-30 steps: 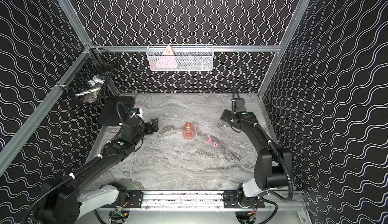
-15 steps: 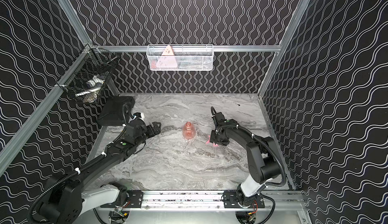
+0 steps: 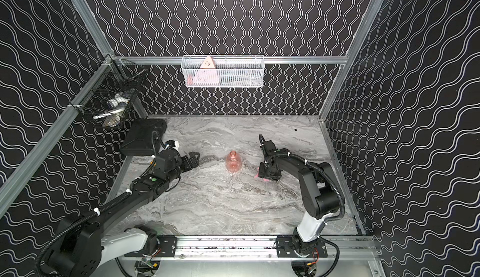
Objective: Attach spray nozzles to spray bottles
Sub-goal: Pick up the spray nozzle from the center of the board.
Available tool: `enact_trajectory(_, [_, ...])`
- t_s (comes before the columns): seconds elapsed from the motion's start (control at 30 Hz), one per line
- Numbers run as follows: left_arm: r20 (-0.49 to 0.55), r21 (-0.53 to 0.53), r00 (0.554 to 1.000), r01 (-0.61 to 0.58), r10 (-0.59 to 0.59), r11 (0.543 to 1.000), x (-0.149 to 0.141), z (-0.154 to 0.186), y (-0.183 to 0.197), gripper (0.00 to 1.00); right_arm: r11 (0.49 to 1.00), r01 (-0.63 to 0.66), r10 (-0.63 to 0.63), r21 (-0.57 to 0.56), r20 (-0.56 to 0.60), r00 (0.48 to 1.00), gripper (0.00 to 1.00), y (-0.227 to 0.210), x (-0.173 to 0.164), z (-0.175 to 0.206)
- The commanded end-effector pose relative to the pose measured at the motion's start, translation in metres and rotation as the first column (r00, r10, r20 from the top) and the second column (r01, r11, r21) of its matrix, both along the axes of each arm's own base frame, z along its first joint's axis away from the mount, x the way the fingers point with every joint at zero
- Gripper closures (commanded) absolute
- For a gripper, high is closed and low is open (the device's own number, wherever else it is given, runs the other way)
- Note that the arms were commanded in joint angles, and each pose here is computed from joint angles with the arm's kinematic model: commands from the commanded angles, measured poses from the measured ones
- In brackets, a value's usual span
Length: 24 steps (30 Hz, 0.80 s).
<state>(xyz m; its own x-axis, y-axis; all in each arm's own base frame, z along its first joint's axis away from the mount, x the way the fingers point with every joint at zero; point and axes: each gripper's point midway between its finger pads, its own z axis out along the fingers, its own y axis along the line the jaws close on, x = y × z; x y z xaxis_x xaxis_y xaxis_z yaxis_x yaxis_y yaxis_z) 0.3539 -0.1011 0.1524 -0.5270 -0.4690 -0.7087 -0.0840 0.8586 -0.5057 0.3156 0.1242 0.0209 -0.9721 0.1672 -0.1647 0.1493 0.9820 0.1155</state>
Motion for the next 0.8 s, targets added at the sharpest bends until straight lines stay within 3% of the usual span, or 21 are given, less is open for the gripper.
enact_trajectory(0.0, [0.055,0.009,0.998,-0.015,0.014,1.0,0.004,0.01,0.003,0.01,1.0,0.0,0.0,0.021,0.005,1.0,0.56,0.005,0.003,0.0])
enact_trajectory(0.17, [0.048,0.021,0.993,-0.107,0.105,0.994,0.0,0.011,0.023,0.01,1.0,0.007,-0.008,0.026,0.015,1.0,0.66,0.005,0.002,0.001])
enact_trajectory(0.27, [0.068,0.02,0.997,-0.033,0.031,0.999,0.004,0.021,0.01,0.01,1.0,0.011,-0.012,0.026,0.032,0.999,0.71,0.005,0.006,0.006])
enact_trajectory(0.4, [0.096,-0.003,0.983,0.16,-0.159,0.987,0.012,0.027,-0.03,0.01,0.999,0.034,-0.035,0.024,0.077,0.996,0.72,0.003,0.014,0.017])
enact_trajectory(0.5, [0.08,0.099,0.955,0.279,-0.287,0.955,0.012,0.027,-0.066,0.01,0.998,0.069,-0.07,0.013,0.125,0.99,0.72,-0.004,0.024,0.029])
enact_trajectory(0.63, [0.076,0.317,0.876,0.432,-0.476,0.844,0.006,0.019,-0.117,0.01,0.989,0.148,-0.15,0.025,0.174,0.973,0.72,-0.02,0.042,0.042])
enact_trajectory(0.77, [0.126,0.506,0.77,0.492,-0.625,0.708,-0.007,-0.001,-0.131,0.01,0.975,0.205,-0.219,0.091,0.198,0.955,0.72,-0.032,0.06,0.056])
